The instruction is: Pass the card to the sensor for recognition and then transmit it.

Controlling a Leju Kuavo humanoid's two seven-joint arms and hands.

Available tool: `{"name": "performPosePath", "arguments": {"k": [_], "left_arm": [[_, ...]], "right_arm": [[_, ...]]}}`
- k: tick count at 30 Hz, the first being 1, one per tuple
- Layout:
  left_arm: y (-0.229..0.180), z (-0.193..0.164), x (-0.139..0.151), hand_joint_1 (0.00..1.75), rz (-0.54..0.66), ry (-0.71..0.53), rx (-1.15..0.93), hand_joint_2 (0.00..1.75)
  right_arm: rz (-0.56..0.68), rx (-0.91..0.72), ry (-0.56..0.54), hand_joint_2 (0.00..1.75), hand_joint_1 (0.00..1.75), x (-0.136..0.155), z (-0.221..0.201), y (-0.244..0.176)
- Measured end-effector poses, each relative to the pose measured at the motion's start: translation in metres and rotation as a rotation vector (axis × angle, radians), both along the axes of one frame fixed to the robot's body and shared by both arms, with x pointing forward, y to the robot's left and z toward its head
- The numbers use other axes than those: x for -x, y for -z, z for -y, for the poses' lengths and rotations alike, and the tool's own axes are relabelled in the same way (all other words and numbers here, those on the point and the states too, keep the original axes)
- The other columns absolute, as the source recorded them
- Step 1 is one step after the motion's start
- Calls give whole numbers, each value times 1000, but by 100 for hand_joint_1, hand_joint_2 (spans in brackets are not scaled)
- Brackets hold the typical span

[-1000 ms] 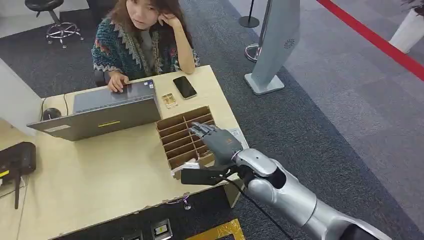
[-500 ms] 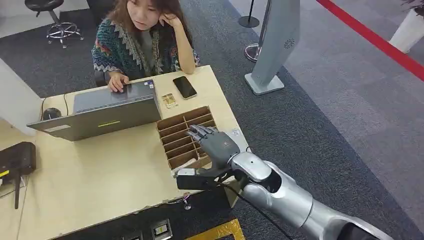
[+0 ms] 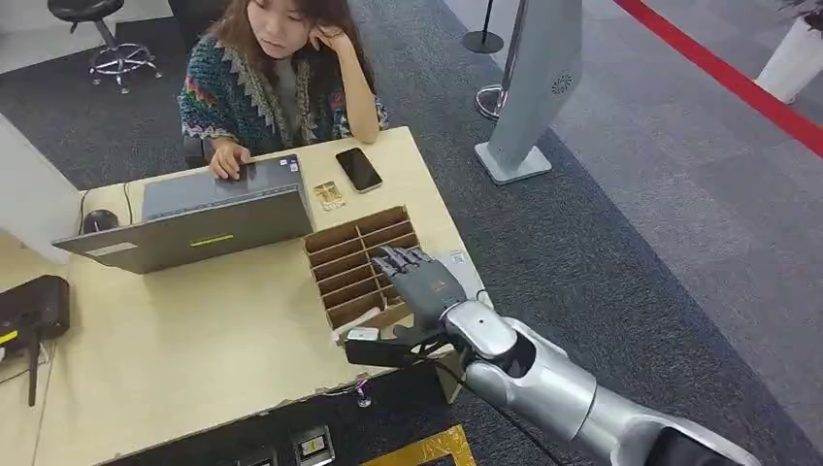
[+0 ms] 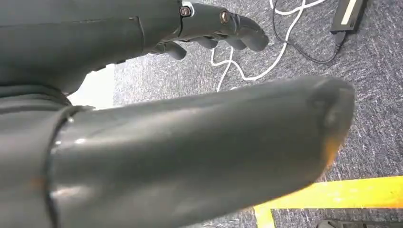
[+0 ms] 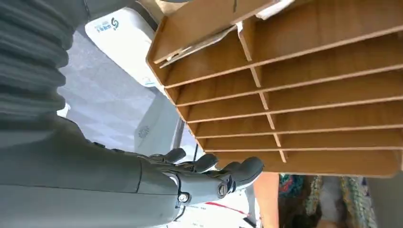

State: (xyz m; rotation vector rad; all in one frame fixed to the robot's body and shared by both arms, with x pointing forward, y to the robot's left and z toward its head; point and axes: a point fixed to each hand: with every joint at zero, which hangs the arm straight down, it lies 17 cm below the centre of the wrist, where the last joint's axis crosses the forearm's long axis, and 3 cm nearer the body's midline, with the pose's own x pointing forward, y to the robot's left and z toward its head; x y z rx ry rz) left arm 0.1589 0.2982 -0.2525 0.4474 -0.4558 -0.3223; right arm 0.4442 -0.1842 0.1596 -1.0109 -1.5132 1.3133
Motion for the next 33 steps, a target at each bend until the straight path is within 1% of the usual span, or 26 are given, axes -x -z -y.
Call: {"name": "performPosePath", "arguments": {"k": [10, 28, 29, 30, 31, 32, 33], "left_arm": [[0, 3, 1, 0, -1, -4, 4, 0], [0, 2, 2, 0, -1, -6, 1, 0], [0, 2, 2, 0, 0, -7, -1, 0], [0, 2, 2, 0, 0, -7, -1, 0], [0, 2, 2, 0, 0, -7, -1, 0], [0, 2, 2, 0, 0, -6, -1, 0], [0, 2, 2, 0, 0, -6, -1, 0]], "right_arm": [[-15, -4, 36, 175, 0, -10, 9, 16], [-37, 1, 71, 175, 0, -16, 22, 33], [-38, 2, 73, 175, 17, -16, 23, 34], [-40, 2, 75, 175, 162, -16, 23, 35], [-42, 3, 77, 175, 162, -16, 24, 36], [-43, 3, 80, 175, 175, -16, 25, 37], [-45, 3, 82, 175, 175, -16, 25, 37]]}}
